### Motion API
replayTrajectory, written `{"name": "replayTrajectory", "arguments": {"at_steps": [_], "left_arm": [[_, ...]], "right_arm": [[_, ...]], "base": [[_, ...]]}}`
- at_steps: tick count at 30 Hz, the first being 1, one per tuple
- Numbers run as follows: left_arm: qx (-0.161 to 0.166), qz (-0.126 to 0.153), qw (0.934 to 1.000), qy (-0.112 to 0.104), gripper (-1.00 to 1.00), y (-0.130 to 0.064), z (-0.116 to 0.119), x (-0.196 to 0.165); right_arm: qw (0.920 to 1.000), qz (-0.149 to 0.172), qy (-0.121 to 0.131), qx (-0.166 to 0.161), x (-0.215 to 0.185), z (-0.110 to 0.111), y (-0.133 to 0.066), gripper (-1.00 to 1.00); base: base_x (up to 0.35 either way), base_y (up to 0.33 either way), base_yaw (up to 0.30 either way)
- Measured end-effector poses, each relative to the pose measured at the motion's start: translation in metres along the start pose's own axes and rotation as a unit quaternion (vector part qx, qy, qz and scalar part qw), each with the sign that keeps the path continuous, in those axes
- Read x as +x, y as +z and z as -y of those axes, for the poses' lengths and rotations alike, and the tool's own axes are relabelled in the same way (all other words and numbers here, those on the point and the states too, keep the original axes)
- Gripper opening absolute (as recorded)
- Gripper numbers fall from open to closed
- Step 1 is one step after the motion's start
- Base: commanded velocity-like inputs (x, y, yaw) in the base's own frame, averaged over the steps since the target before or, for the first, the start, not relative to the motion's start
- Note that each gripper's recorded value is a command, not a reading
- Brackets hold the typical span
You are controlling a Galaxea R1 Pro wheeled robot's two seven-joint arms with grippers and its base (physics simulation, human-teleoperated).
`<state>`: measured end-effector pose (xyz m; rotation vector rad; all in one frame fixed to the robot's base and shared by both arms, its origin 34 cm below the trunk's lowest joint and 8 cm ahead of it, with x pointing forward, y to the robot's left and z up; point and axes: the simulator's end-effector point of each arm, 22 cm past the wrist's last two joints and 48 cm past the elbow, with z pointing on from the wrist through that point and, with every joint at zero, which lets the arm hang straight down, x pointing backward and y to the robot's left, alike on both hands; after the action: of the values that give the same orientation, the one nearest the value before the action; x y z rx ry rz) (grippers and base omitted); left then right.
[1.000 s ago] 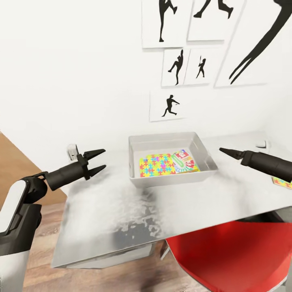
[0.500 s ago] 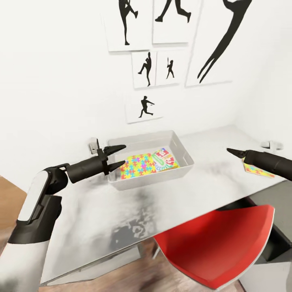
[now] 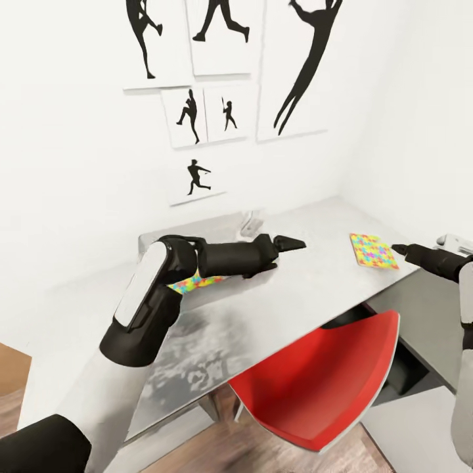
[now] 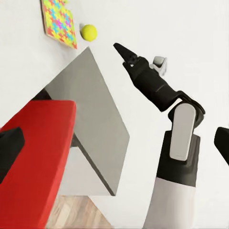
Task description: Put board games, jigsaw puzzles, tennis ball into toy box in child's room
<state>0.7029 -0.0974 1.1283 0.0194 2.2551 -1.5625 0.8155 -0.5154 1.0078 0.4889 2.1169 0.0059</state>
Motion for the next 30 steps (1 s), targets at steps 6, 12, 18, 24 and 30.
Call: {"name": "replayTrajectory", "arguments": {"at_steps": [6,12,18,24,30], "left_arm": [[-0.015,-0.013,0.9985,0.051,1.0,0.027,0.039,0.019],[-0.013,-0.013,0.9983,0.056,1.0,0.029,0.046,0.021],[-0.012,-0.012,0.9982,0.057,1.0,0.029,0.048,0.022],[-0.014,-0.012,0.9981,0.058,1.0,0.029,0.047,0.022],[-0.019,-0.01,0.9983,0.054,1.0,0.028,0.041,0.021]], "right_arm": [[0.9997,0.005,0.008,0.023,-0.001,0.011,0.009,1.0],[0.9989,0.007,0.008,0.045,-0.003,0.021,0.007,1.0],[0.9969,0.042,-0.007,0.066,-0.016,0.023,0.005,1.0],[0.995,0.059,-0.074,0.03,-0.013,-0.028,0.01,1.0],[0.993,0.071,-0.093,0.016,-0.017,-0.047,0.003,1.0]], "base": [[0.0,0.0,-0.284],[0.0,0.0,-0.267],[0.003,-0.074,-0.083],[0.056,-0.268,-0.014],[0.068,-0.249,-0.001]]}}
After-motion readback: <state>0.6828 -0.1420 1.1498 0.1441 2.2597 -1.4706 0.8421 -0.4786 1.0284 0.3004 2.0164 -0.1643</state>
